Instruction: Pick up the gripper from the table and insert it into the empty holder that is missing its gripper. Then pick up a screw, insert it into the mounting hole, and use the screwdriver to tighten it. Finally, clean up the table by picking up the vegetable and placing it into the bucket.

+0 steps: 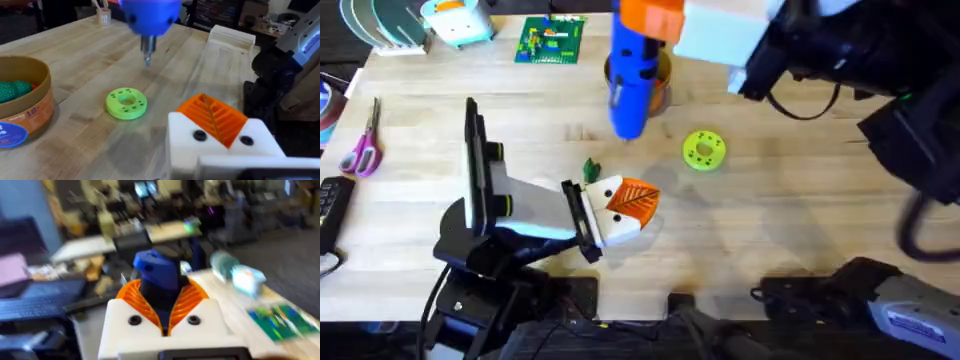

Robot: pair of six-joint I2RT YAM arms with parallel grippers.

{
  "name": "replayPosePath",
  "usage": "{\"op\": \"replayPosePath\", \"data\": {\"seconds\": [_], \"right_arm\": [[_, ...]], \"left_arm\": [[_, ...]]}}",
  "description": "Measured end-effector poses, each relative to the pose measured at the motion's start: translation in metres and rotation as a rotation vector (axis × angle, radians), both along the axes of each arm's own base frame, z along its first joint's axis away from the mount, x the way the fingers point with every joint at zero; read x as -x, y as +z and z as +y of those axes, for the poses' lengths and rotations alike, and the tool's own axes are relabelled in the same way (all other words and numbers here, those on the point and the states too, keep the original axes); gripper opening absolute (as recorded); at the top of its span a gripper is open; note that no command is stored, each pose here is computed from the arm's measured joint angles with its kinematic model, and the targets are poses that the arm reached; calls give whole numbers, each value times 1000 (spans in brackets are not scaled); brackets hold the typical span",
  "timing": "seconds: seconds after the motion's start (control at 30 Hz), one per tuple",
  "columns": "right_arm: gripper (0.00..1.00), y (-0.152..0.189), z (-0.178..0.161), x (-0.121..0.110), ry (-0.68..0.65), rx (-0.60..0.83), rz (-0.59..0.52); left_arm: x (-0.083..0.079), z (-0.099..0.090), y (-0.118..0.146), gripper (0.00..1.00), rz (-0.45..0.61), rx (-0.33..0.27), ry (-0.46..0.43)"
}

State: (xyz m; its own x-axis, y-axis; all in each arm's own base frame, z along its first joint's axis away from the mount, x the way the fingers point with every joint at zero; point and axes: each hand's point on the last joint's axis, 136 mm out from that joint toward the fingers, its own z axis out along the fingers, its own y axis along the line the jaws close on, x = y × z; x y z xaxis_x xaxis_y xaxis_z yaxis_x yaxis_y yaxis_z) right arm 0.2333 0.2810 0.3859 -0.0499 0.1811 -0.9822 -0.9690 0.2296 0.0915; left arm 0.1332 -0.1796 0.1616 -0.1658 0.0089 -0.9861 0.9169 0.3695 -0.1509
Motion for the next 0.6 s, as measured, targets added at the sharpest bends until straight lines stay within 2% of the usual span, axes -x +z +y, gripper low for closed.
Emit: {"op": "replayPosePath", "data": {"seconds": [0.1,0.17,0.27,0.4,0.5,0.6], "right_arm": [[27,-46,-18,-33,-136,164,36],[27,-78,-39,-59,-272,295,28],[27,-116,-83,-102,-511,525,-56],[27,-152,-148,-151,-792,875,-204],[27,-187,-191,-173,-886,1159,-248],[27,-229,-222,-184,-881,1402,-243]], "left_arm": [[0,0,0,15,0,0,0],[0,0,0,15,0,0,0],[0,0,0,15,0,0,0],[0,0,0,15,0,0,0],[0,0,0,15,0,0,0],[0,0,0,15,0,0,0]]}}
